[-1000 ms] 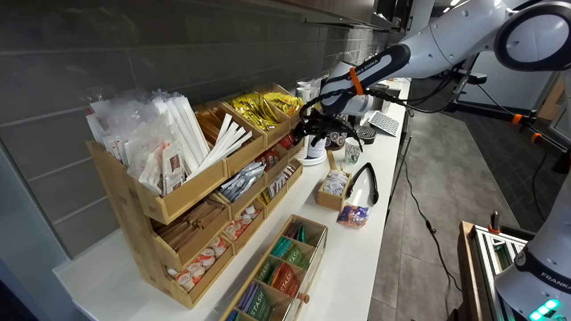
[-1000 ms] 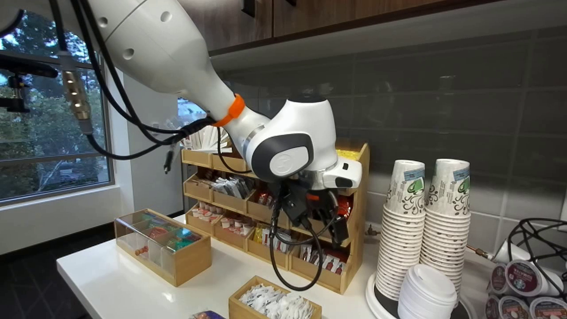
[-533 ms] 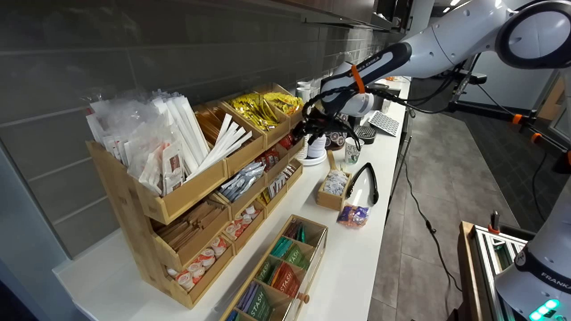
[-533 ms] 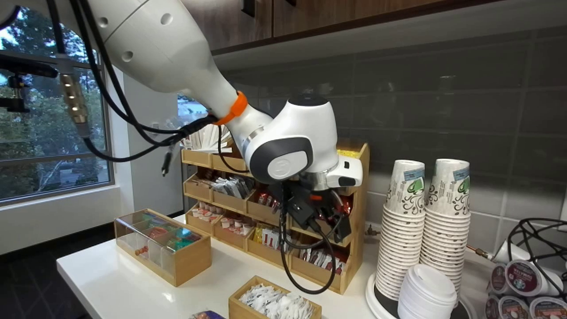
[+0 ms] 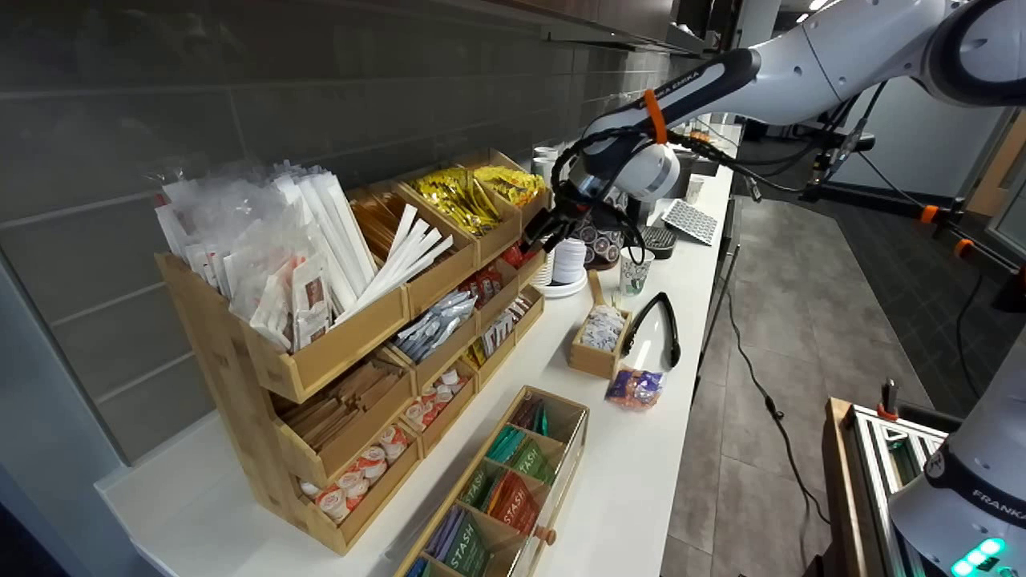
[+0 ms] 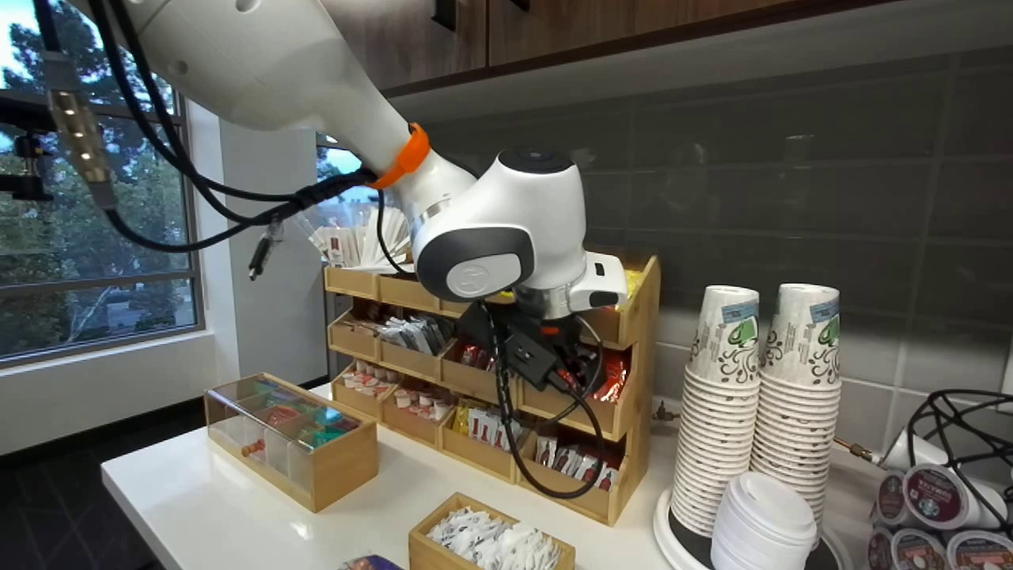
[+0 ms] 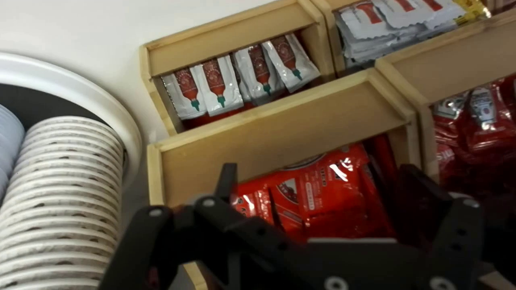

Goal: Put one red sachet on the counter.

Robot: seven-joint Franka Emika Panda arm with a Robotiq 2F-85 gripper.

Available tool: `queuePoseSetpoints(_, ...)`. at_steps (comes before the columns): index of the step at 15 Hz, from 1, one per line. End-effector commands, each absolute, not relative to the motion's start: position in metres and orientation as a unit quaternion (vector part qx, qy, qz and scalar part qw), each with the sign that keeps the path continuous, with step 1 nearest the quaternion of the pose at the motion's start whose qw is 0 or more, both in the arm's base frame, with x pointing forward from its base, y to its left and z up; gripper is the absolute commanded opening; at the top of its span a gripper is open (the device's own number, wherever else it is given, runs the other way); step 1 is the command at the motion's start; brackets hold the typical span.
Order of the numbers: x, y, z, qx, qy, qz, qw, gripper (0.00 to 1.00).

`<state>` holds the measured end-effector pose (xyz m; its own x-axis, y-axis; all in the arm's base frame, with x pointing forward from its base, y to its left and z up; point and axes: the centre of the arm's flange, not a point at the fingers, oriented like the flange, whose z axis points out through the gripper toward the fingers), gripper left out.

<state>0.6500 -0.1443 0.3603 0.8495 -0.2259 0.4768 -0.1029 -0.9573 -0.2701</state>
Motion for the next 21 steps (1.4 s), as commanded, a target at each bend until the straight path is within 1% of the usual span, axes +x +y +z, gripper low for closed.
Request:
queuePoseSetpoints(1,0.633,-0.141,0.363,-0.953,0.039,-0.274,0.12,1.0)
queuePoseSetpoints(2,0.633,-0.14,0.363,-0.953,0.029,-0.277,0.116,1.0)
queuePoseSetpoints(3,0.632,-0.138,0.362,-0.96,0.033,-0.26,0.104,1.0)
queuePoseSetpoints(4,0.646,-0.139,0.365,-0.956,0.042,-0.269,0.112,1.0)
queuePoseSetpoints(11,0.642,-0.144,0.357,-0.956,0.035,-0.268,0.113,1.0)
queuePoseSetpoints(21,0.658,-0.141,0.352,-0.939,-0.041,-0.314,0.136,1.0)
